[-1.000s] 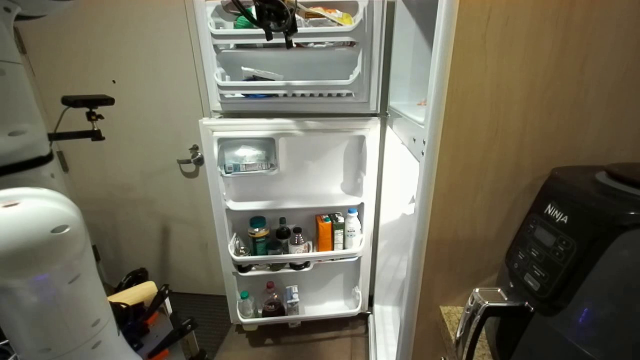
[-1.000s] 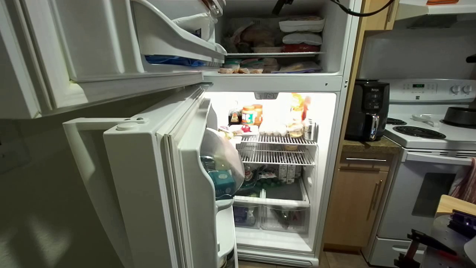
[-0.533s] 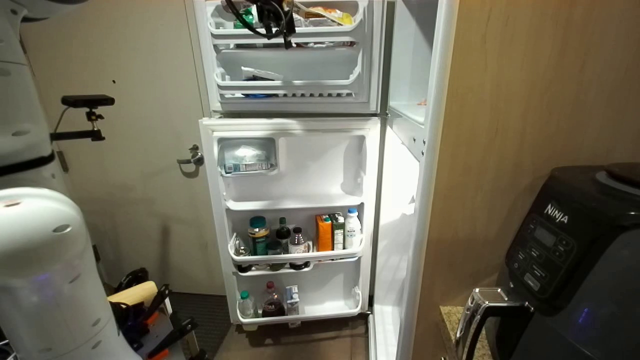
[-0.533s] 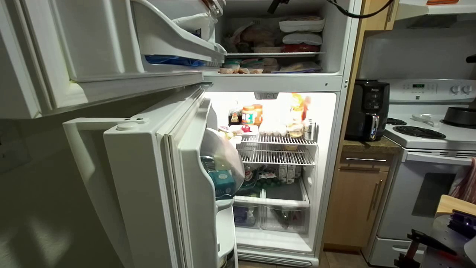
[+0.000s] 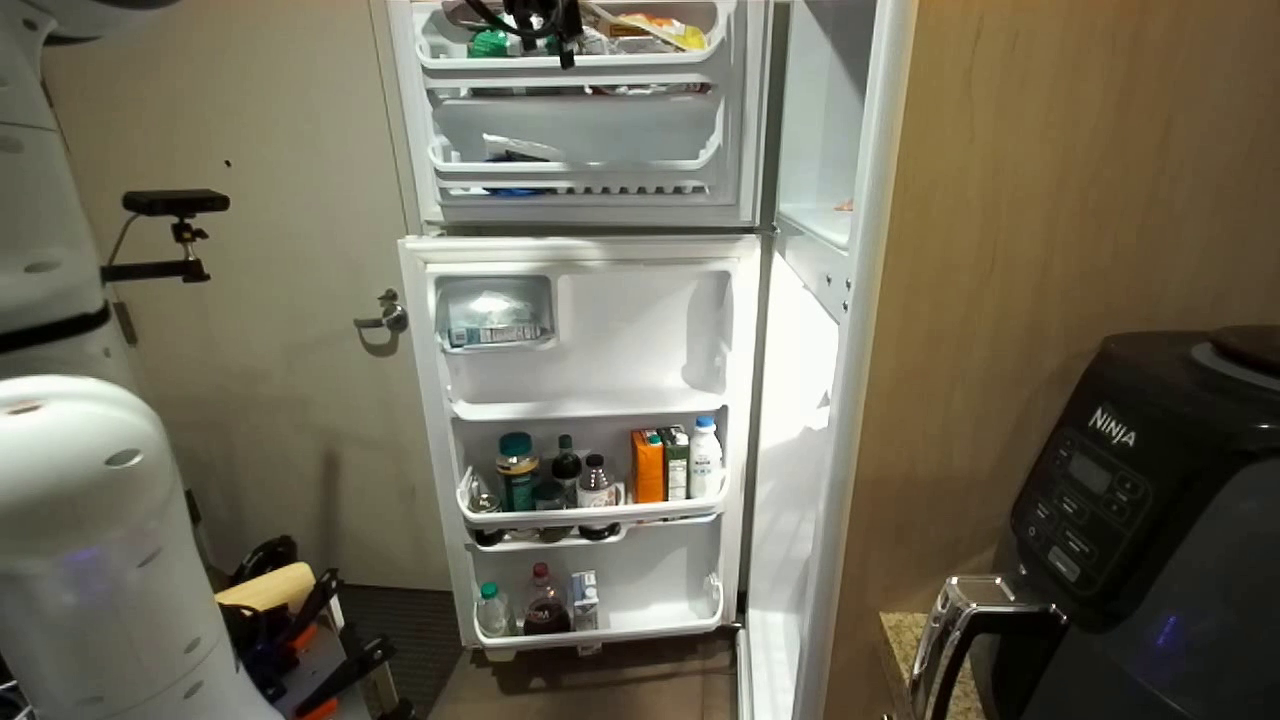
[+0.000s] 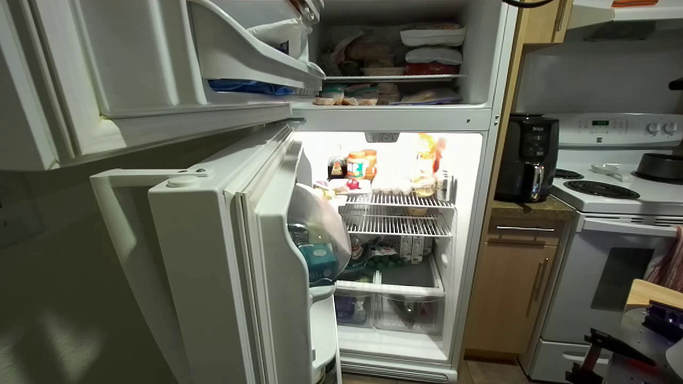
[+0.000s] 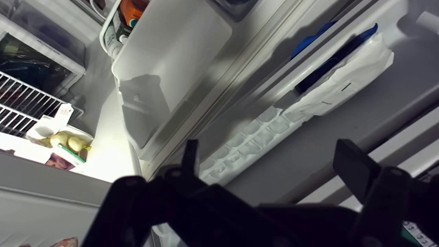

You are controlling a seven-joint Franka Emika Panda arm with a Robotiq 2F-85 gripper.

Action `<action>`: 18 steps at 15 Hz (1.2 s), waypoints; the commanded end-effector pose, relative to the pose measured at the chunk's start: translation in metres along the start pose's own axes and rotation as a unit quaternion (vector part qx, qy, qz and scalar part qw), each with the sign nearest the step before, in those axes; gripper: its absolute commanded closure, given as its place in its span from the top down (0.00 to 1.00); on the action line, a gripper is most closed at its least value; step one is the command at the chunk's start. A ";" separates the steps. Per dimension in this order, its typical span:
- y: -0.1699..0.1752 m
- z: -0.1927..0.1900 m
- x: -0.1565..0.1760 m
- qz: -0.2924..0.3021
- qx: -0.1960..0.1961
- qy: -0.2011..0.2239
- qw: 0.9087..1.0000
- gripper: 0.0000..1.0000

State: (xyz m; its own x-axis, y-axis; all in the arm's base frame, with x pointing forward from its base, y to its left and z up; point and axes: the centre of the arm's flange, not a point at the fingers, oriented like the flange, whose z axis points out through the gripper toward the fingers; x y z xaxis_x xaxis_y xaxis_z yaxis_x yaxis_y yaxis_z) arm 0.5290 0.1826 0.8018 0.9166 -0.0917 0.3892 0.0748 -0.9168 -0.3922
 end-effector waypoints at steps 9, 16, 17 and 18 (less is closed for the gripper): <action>-0.014 -0.007 0.014 0.022 0.008 0.025 0.999 1.00; -0.027 0.004 0.014 0.074 0.016 0.034 0.997 1.00; -0.029 0.005 0.013 0.083 0.016 0.037 0.996 1.00; -0.031 0.006 0.012 0.094 0.017 0.041 0.995 1.00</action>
State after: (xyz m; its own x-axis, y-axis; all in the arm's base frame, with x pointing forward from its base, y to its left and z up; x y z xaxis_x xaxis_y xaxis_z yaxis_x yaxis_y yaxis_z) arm 0.5385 0.2027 0.8127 0.8982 -0.2241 0.3781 -0.0211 -0.8812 -0.4723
